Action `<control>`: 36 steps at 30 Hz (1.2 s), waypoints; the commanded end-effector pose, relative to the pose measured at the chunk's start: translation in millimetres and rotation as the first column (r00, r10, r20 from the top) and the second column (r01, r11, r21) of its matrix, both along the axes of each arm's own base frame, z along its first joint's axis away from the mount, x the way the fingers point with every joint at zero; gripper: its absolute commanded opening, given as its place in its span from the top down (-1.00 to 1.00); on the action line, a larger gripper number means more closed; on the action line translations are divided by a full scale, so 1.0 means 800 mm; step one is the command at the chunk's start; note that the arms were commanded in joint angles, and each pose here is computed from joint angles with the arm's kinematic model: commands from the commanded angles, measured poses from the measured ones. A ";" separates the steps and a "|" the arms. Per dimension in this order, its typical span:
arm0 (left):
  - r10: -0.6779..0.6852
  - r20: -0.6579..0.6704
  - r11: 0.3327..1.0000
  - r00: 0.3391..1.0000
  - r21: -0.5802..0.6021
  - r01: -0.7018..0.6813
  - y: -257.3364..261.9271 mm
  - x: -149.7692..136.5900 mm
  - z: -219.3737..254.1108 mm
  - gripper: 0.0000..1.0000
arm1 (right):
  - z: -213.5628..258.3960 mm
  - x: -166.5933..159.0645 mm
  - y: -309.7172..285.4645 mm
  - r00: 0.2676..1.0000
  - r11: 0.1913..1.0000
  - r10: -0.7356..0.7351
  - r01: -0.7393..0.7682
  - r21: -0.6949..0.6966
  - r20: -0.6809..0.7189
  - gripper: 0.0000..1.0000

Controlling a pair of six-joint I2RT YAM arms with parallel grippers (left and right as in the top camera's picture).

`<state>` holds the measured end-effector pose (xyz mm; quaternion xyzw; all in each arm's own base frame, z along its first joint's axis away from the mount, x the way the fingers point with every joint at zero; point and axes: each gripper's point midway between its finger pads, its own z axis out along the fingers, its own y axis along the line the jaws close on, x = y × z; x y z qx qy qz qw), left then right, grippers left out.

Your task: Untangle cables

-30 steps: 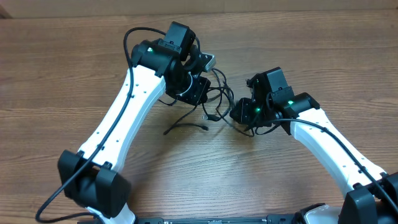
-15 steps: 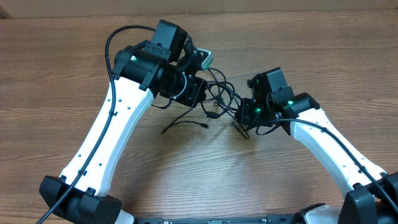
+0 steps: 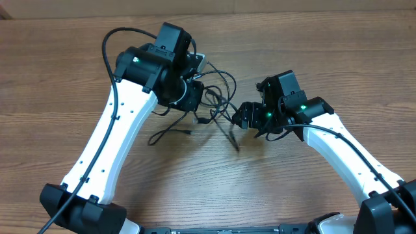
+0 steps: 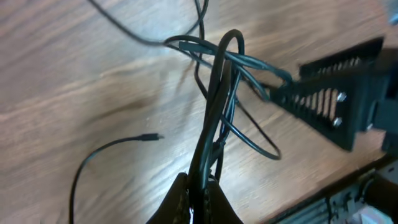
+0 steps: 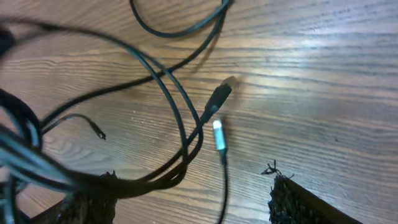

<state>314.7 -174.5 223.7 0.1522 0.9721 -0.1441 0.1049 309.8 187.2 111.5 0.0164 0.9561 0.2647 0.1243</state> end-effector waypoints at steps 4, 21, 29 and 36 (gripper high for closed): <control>-0.057 0.032 0.996 0.998 -0.060 0.059 -0.006 -0.012 0.028 0.92 | 0.032 0.000 0.033 0.990 0.980 0.115 -0.126 0.151 0.082 -0.53; -0.082 -0.005 0.986 0.997 -0.145 0.080 -0.022 -0.024 0.033 0.92 | 0.042 -0.012 0.046 0.940 0.935 0.286 -0.316 0.160 0.186 -0.39; -0.057 -0.006 0.991 0.998 -0.125 0.056 -0.018 -0.021 0.031 0.91 | 0.049 -0.021 0.055 0.915 0.904 0.342 -0.382 0.193 0.213 -0.30; -0.081 -0.034 0.968 0.996 -0.242 0.070 -0.040 -0.028 0.043 0.92 | 0.046 -0.025 0.053 0.919 0.905 0.343 -0.379 0.193 0.196 0.14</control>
